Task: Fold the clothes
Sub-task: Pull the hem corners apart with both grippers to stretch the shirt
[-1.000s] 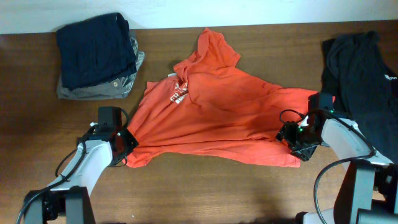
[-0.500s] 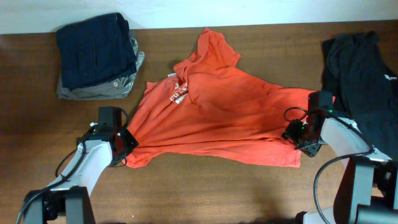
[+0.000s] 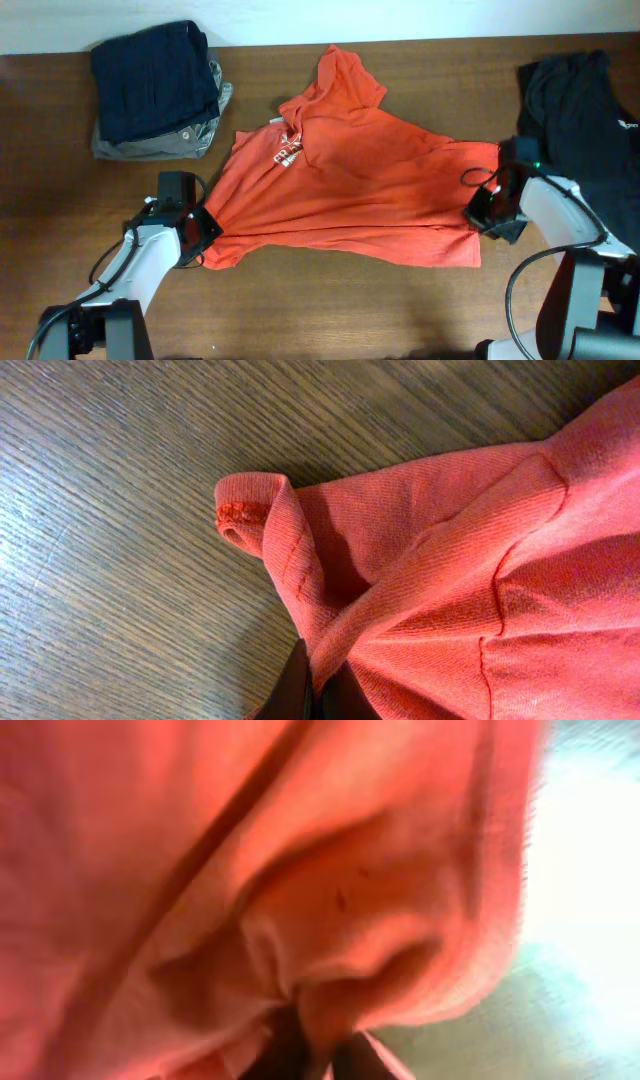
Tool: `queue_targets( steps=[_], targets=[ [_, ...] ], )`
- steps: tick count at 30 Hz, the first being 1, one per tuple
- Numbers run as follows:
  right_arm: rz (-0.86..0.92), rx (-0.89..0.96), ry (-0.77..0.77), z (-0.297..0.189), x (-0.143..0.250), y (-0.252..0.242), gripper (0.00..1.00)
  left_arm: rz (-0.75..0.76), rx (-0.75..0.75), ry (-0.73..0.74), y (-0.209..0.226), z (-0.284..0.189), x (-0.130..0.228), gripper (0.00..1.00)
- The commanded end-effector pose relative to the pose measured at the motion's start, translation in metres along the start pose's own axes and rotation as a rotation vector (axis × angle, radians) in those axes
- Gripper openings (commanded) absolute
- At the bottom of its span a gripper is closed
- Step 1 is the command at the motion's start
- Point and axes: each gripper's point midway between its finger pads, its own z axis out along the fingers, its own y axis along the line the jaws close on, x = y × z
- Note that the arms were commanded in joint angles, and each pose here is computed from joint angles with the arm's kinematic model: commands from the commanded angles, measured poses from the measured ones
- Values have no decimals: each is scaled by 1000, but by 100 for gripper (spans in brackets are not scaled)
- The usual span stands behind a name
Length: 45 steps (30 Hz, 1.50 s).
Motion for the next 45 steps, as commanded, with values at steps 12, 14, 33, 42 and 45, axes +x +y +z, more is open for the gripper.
queue_targets(
  steps=[12, 14, 33, 42, 45],
  targets=[
    [13, -9, -79, -70, -26, 10, 4, 49, 21, -74, -15, -45, -34, 0],
    [13, -10, -81, -79, -25, 10, 4, 47, 37, -97, -17, -54, -38, 0],
    [-86, -34, 0, -78, -11, 17, 47, 67, 50, -161, -16, -74, -44, 0],
    [-172, 39, 248, -48, 66, 8, 45, 67, 51, -161, -16, -74, -45, 0],
    [-144, 66, 277, -34, 80, 4, 45, 67, 51, -161, -16, -74, -44, 0]
  ],
)
